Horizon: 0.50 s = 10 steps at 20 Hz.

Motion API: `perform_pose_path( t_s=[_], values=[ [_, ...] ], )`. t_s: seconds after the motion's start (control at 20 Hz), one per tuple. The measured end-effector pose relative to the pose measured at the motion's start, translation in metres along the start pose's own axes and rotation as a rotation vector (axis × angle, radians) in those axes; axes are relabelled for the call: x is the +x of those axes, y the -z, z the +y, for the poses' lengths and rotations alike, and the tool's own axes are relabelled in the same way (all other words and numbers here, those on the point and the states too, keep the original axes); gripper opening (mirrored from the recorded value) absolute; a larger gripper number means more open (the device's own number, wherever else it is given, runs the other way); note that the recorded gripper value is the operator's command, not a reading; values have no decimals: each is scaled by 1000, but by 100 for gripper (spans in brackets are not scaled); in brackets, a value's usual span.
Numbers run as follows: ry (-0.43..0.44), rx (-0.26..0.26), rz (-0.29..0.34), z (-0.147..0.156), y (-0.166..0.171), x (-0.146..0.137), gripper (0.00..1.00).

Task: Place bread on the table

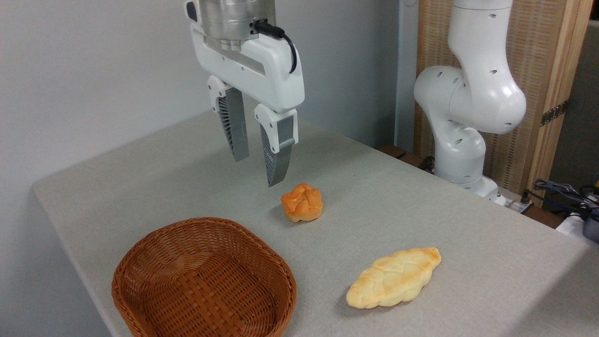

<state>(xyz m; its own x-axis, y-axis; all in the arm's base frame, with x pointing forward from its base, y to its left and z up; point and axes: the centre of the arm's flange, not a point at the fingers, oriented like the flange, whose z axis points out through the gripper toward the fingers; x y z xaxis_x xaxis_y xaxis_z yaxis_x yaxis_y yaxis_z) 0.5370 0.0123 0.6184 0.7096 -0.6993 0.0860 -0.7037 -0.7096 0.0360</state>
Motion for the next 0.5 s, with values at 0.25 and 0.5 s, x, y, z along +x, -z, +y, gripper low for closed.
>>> perform_pose_path(
  t_s=[0.25,0.5],
  values=[
    [5,-6,-10,2,-7,13,100],
    [1,-12,-19,2,-4,19,100]
  ],
)
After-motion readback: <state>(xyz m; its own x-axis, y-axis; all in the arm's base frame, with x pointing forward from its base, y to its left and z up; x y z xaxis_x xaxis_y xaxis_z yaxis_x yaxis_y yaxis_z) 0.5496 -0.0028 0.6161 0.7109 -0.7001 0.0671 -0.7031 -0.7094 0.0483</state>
